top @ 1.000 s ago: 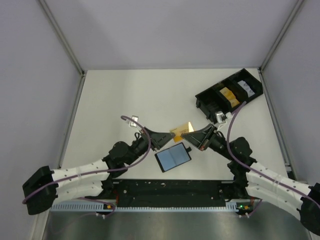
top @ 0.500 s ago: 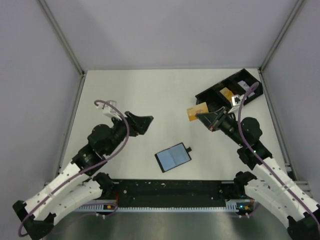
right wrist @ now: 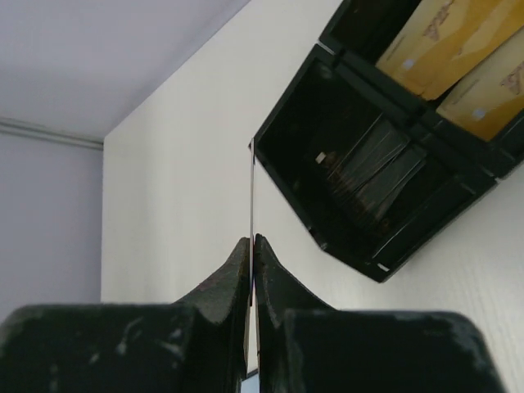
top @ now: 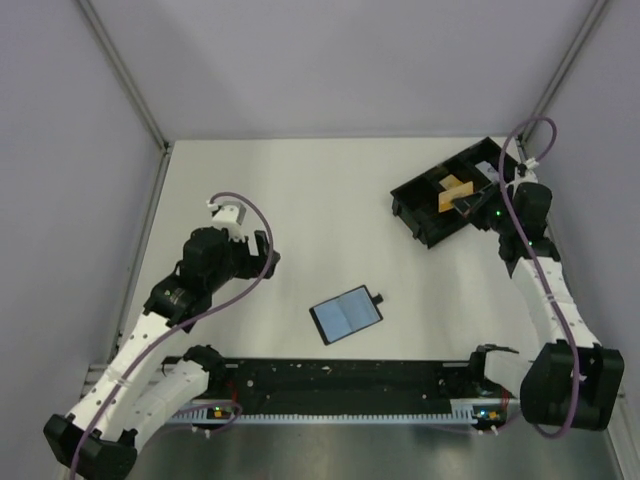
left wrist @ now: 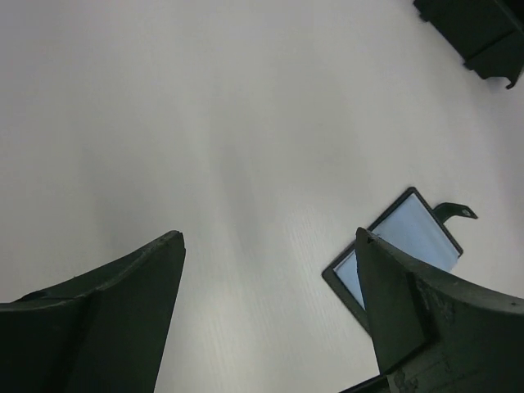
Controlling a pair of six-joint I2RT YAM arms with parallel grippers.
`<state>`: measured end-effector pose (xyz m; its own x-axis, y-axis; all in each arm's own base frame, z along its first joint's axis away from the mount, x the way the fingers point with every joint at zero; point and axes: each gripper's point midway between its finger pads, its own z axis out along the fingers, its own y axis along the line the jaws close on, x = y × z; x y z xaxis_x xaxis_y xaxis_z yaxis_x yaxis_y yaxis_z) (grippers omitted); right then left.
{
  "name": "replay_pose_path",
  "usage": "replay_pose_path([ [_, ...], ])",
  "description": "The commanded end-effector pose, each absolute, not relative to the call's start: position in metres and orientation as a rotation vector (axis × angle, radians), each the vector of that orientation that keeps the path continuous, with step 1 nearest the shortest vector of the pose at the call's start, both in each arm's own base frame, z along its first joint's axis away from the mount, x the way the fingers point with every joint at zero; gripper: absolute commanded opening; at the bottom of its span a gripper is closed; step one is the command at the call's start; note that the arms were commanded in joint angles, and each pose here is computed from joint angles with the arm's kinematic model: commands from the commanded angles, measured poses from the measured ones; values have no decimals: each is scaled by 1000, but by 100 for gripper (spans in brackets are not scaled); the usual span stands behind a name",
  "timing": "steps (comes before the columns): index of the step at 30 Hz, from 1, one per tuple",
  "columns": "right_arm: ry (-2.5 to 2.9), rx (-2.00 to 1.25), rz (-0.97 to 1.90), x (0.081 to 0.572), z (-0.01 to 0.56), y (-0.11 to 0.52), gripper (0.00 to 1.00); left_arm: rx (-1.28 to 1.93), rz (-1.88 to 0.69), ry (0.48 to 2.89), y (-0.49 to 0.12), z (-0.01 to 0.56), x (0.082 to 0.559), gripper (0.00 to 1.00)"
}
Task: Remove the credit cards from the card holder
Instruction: Place the credit card in the storage box.
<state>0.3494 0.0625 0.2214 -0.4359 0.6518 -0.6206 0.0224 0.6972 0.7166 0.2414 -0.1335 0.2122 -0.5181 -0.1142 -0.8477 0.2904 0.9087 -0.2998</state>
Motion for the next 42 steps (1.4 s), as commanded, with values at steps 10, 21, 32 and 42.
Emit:
replay_pose_path([
  [10,1962,564,687,464,201,-10,0,117,-306,1997,-98,212,250,88],
  [21,2093,504,816,531,155,-9,0,108,-279,2016,-94,206,254,87],
  [32,2220,390,861,530,116,-1,0,105,-274,2038,-93,200,256,87],
  [42,2303,352,793,524,100,1,0,112,-281,2037,-94,200,256,87],
])
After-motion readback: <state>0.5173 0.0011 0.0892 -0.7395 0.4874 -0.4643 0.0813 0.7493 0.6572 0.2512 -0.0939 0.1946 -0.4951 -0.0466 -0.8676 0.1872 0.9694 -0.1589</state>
